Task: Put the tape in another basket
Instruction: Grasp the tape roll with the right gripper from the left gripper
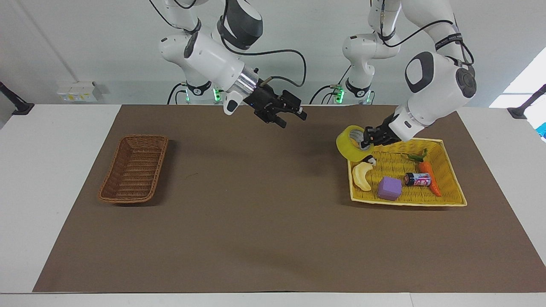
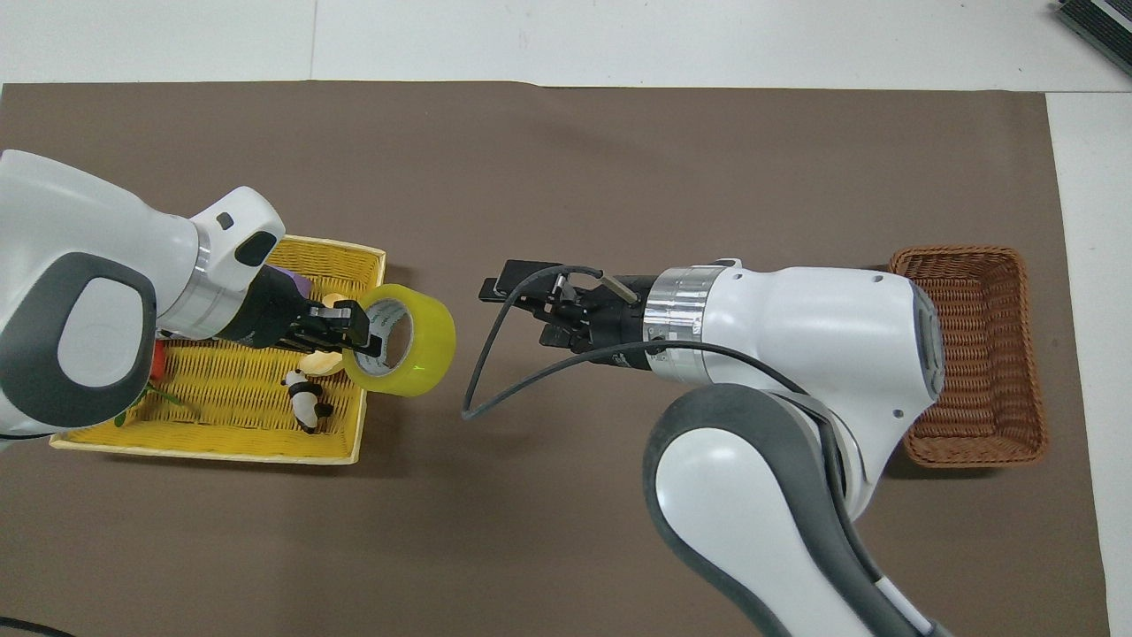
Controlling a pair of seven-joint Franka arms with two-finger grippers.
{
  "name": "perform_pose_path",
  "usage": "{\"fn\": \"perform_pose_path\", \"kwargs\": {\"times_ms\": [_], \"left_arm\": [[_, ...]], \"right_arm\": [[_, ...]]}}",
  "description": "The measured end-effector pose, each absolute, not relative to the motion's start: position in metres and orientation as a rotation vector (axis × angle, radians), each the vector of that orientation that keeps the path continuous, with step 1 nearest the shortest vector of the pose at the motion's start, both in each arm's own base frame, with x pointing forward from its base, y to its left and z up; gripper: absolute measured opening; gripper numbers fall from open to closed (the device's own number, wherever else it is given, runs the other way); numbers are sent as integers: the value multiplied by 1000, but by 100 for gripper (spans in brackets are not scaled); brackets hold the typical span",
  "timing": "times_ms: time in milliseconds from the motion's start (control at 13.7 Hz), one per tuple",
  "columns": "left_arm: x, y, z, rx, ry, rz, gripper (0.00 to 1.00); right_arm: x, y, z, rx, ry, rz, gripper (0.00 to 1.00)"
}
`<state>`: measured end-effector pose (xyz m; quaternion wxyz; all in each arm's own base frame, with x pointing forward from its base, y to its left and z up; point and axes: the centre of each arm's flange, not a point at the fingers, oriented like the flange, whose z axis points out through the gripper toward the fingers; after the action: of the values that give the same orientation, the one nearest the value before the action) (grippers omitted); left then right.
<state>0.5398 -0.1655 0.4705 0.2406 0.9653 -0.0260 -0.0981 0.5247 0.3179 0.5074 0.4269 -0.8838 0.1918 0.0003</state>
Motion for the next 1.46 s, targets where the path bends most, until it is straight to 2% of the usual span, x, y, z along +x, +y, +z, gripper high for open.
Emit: {"fn": "perform_pose_path", "kwargs": {"times_ms": [293,805,878,951,1171,1244,1317,1463], "left_arm": [[532,-207,476,2611,-74,-240,22],[529,-247,485,2567,-11,-157,22],[527,-252,485,2567,-11,-155,22],[527,-253,486,2567,-10,-154,22],[529,-252,489,2554,3,-146,22],[528,-253,491,2551,2,-145,23],[529,-253,491,2551,2,-145,29],[529,-252,491,2551,5,-145,52]], "right_arm": [[509,340,482,-2241,444,-32,100],[504,333,465,-2276,391,-43,100],[504,333,466,-2275,391,-44,95],[504,333,467,-2273,393,-44,79],[505,329,469,-2263,425,-41,44],[506,329,470,-2262,427,-42,38],[507,328,470,-2258,441,-39,34],[508,325,475,-2248,460,-41,29]]}}
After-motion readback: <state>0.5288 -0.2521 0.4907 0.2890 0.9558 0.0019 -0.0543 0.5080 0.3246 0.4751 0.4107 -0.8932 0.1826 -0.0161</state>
